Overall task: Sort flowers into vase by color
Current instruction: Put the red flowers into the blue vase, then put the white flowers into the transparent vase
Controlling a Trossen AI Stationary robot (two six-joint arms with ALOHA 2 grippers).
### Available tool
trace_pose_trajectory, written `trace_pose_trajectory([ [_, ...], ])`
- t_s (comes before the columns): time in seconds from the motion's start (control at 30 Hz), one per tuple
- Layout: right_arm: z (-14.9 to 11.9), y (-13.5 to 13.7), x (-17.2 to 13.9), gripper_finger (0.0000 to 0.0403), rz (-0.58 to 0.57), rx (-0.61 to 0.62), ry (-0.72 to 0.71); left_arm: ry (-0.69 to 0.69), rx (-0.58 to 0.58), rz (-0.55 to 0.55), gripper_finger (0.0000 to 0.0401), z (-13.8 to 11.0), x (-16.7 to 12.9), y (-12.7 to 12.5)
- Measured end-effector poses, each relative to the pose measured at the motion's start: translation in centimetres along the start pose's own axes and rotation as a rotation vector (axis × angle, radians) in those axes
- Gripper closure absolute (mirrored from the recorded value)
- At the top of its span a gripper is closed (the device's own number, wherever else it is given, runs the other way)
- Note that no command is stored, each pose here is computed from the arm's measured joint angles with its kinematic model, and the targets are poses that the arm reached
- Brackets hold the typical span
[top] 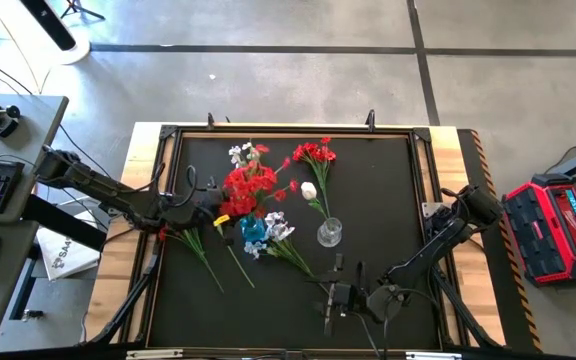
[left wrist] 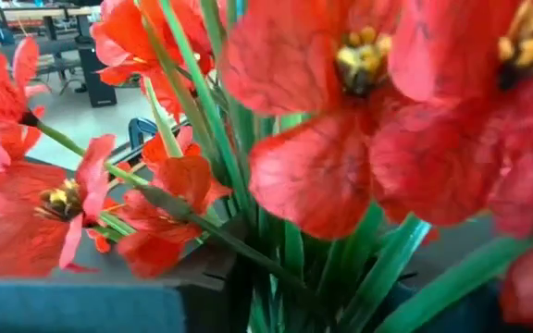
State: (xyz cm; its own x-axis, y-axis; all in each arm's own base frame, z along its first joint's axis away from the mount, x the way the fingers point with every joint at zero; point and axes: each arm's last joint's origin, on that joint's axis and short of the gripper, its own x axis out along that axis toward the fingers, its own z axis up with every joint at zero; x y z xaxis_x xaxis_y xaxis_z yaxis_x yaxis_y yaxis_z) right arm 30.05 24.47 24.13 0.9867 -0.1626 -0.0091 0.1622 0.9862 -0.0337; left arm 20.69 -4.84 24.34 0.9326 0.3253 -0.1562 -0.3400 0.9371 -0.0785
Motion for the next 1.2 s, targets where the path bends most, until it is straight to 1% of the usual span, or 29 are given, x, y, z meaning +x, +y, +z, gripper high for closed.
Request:
trace_pose_trajectory([
  [0.13,-0.1,0.0,0.0,0.0247,0.0,0.018,0.004,0.019,-0.011,-0.056,0.0242,0.3,-0.3,0.2],
  [0.23,-0.2,0.0,0.0,0.0247,0.0,0.008,0.013,0.057,-0.018,-0.089,0.0215,0.9,-0.8,0.4],
  [0.37,-0.2,0.0,0.0,0.0247,0.0,0.019,0.014,0.168,-0.018,-0.104,0.0198,2.2,-1.8,0.7],
  [0.57,-0.3,0.0,0.0,0.0247,0.0,0.014,0.022,0.353,-0.019,-0.069,0.0197,4.4,-3.3,1.3],
  [0.77,-0.6,0.0,0.0,0.0247,0.0,-0.012,0.043,0.457,-0.071,-0.008,0.0197,6.5,-4.6,1.8],
  [0.9,-0.1,-0.1,-0.3,0.0247,0.006,-0.028,0.037,0.545,-0.109,0.035,0.0205,7.4,-5.4,1.9],
  [1.03,0.4,-0.2,-1.0,0.0234,0.012,-0.034,0.068,0.576,-0.145,-0.011,0.0214,7.8,-6.3,0.7],
  [1.13,-0.1,-0.4,-1.4,0.0211,0.011,-0.02,0.136,0.605,-0.15,-0.072,0.0221,7.3,-6.8,-1.0],
  [1.2,-0.8,-0.6,-1.6,0.0191,0.016,0.014,0.199,0.631,-0.153,-0.097,0.0225,6.6,-7.2,-2.5],
])
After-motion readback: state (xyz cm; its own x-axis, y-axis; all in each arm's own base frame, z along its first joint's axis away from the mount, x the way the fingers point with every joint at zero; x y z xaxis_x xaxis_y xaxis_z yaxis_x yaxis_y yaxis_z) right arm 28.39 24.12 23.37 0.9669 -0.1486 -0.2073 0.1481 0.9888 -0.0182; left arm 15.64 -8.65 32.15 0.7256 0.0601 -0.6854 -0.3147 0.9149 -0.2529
